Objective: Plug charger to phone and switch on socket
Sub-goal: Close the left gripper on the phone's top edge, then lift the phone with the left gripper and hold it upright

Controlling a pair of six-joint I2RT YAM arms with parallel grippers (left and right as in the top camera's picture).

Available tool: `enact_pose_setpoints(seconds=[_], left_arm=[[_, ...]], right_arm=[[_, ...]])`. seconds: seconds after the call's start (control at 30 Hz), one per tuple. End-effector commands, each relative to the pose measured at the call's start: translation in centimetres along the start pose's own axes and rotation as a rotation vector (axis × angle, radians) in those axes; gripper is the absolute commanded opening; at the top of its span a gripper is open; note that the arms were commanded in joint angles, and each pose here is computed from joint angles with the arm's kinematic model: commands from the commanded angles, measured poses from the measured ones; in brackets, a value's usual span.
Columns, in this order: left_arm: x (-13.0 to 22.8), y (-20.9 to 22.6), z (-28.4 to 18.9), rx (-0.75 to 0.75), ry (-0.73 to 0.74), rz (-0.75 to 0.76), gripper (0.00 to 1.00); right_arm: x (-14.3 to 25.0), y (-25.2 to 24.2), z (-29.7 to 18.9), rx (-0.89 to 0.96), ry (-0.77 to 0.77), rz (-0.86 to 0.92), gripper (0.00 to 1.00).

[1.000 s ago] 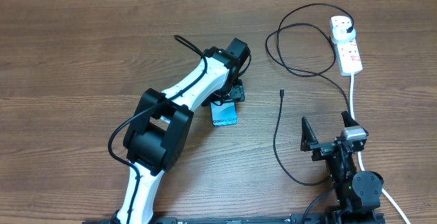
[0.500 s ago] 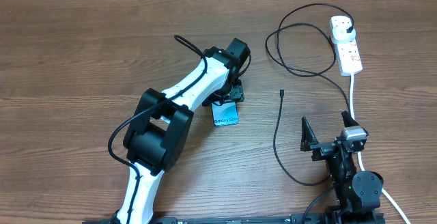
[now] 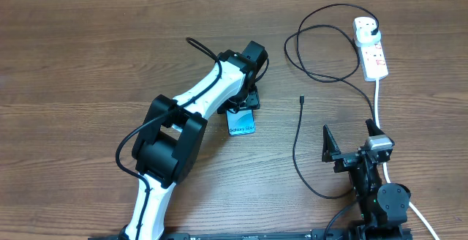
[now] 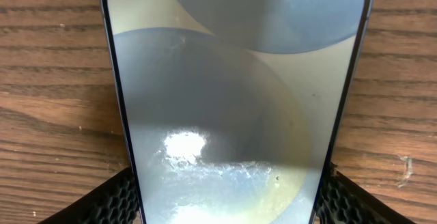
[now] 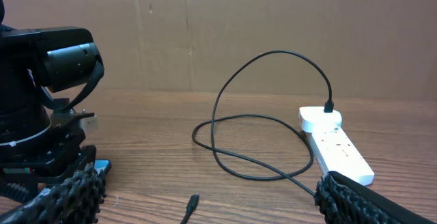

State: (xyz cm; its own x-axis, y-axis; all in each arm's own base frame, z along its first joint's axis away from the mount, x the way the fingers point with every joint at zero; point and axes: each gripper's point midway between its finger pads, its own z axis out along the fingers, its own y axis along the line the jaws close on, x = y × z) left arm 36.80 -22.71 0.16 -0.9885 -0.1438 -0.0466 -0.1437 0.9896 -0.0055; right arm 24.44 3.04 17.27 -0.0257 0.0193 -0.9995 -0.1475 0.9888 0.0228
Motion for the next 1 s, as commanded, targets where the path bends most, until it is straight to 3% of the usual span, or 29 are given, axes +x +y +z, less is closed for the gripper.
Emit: enact_pose_setpoints(seconds=[0.0, 0.3, 0.47, 0.63, 0.97], left_arm=[[0.9, 1.4, 0.8, -0.065, 0.036, -0.007, 0.66], [-0.3, 0.4, -2.7, -0.045, 0.024, -0.007, 0.67], [0.0, -1.3, -4.2, 0.047, 0.074, -0.004, 0.68], [1.0, -3.7, -6.3, 0.251, 0.204, -0.008, 0.67], [1.9, -7.5, -12.9, 0.793, 0.539, -0.094, 0.68]], right_arm=[[0.2, 0.0, 0.0, 0.003, -0.002, -0.001, 1.00], [0.2, 0.0, 0.0, 0.003, -0.002, -0.001, 1.00], [0.2, 0.0, 0.0, 0.003, -0.002, -0.001, 1.00], [0.2, 0.0, 0.0, 0.003, -0.002, -0.001, 1.00], [0.2, 0.0, 0.0, 0.003, -0.002, -0.001, 1.00]])
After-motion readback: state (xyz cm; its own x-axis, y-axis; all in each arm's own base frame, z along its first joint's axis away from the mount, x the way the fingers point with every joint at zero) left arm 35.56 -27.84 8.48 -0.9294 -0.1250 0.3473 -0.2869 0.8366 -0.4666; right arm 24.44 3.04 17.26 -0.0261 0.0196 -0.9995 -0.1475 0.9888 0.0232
